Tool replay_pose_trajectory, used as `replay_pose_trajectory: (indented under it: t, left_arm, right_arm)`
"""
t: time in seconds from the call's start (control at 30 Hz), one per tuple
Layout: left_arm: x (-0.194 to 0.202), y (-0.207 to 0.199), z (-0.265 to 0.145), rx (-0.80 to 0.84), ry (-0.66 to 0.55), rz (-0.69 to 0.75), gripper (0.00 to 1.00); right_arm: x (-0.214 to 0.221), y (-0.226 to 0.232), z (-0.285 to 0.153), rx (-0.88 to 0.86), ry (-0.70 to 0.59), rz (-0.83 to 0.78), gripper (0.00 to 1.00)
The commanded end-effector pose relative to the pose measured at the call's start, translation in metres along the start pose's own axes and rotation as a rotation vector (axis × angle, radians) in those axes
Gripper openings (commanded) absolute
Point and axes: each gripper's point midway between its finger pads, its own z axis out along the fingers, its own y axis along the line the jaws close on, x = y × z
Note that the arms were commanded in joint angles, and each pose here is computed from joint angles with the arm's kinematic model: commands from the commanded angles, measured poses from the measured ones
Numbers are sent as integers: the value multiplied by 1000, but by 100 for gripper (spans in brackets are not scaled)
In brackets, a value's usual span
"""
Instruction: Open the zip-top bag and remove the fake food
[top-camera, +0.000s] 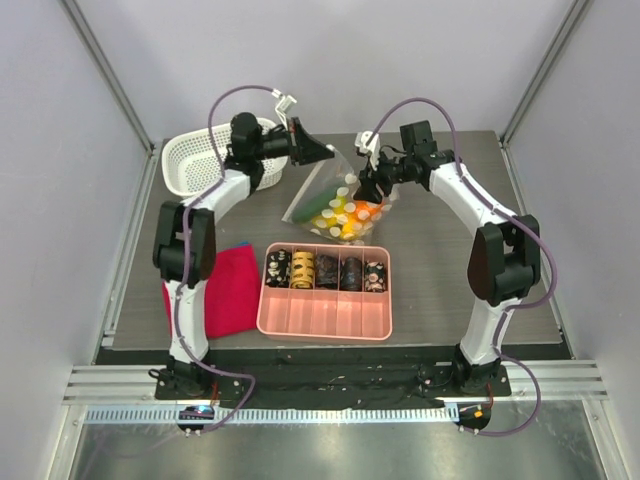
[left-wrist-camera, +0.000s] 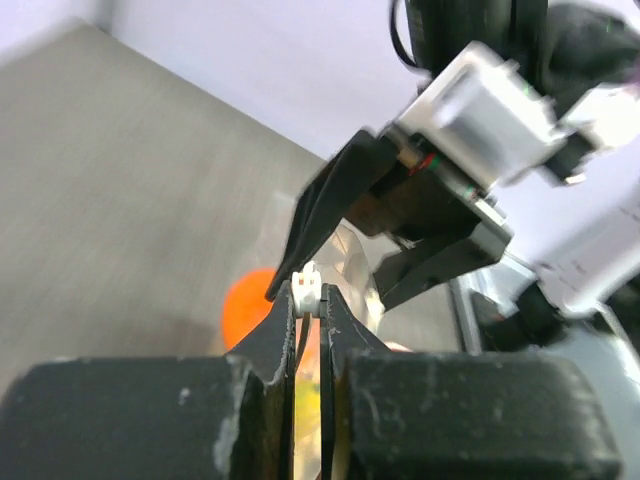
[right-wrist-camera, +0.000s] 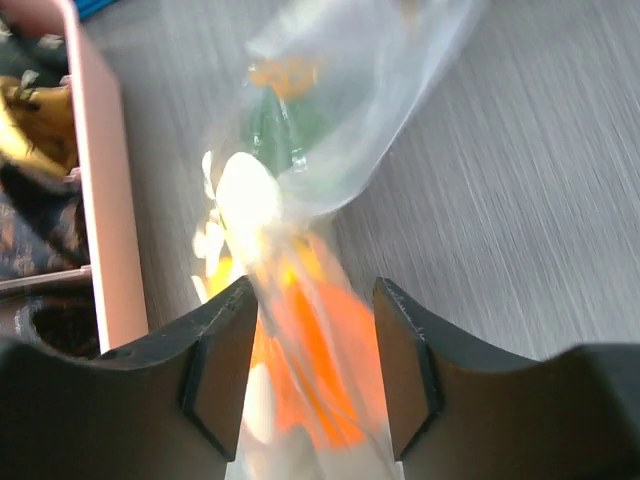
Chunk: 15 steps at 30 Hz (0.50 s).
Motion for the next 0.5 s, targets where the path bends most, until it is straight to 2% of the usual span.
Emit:
replay_pose_trajectory:
  t: [0.0, 0.1, 0.33, 0.43, 0.47]
  left_arm:
    - [-40, -22, -10, -153, -9, 177, 0]
    - [-43, -34, -10, -158, -9, 184, 0]
    - [-29, -48, -2, -167, 54, 214, 0]
    - [-25, -50, 2, -161, 78, 227, 0]
    - [-26, -51, 3, -158, 75, 232, 0]
  right_arm:
    - [-49, -29, -22, 205, -128, 44, 65]
    - [-72, -21, -25, 199, -229, 54, 75]
    - [-105, -14, -34, 174, -349, 20, 79]
    - [-113, -17, -35, 167, -365, 9, 79]
    - [-115, -21, -32, 165, -377, -1, 76]
